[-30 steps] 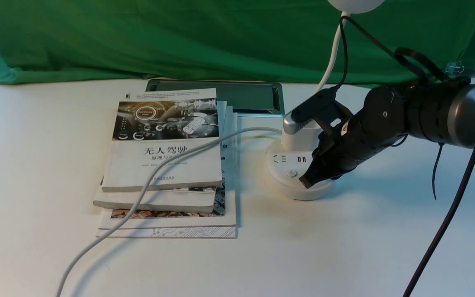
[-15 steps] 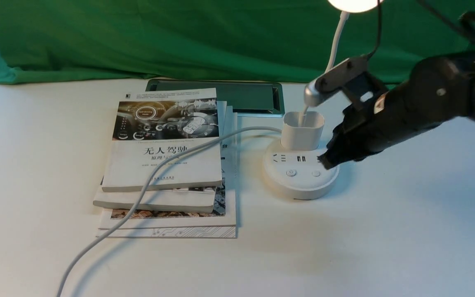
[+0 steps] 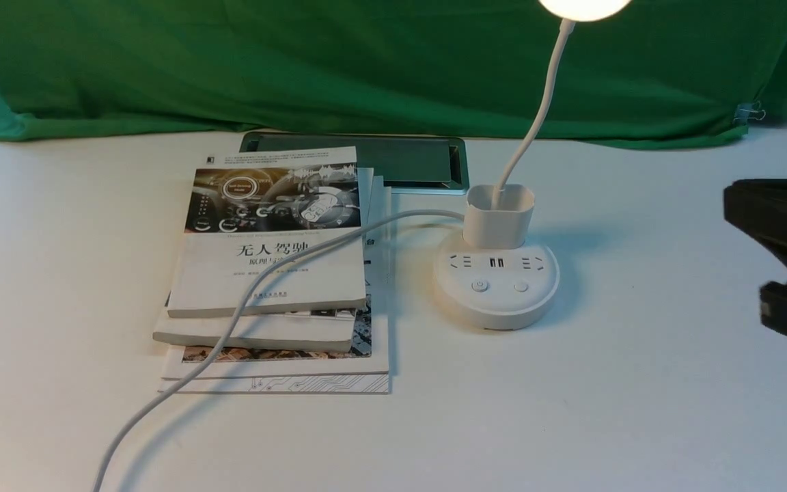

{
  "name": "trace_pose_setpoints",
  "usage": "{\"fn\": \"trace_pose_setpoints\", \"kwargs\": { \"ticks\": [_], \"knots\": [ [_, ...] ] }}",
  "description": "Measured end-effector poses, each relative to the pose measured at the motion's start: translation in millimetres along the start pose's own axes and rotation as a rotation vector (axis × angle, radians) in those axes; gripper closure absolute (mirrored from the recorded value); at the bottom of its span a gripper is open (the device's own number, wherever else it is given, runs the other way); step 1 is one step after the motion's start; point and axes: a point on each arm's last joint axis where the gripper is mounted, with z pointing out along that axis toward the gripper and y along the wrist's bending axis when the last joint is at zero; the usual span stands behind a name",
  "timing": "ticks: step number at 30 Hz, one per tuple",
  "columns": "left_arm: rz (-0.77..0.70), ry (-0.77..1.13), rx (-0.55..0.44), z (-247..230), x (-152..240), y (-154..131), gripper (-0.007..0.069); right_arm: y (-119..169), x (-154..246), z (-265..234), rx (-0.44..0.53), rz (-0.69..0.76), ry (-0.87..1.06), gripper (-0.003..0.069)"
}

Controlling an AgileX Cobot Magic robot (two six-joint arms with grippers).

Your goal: Turn on the desk lamp on the white desktop with your hand.

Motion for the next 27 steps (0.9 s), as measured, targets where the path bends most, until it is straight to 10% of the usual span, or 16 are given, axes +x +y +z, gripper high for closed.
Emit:
{"fn": "trace_pose_setpoints", "kwargs": {
  "ticks": [17,27],
  "knots": [
    [0.000,0.000,0.000,0.0,0.0,0.0,0.0604,5.3,111.6,-47.6,0.120,0.034,-0.309,0.0534],
    [0.000,0.000,0.000,0.0,0.0,0.0,0.0604,-8.3,165.6,-64.5,0.437,0.176,-0.270,0.0505]
  ]
}}
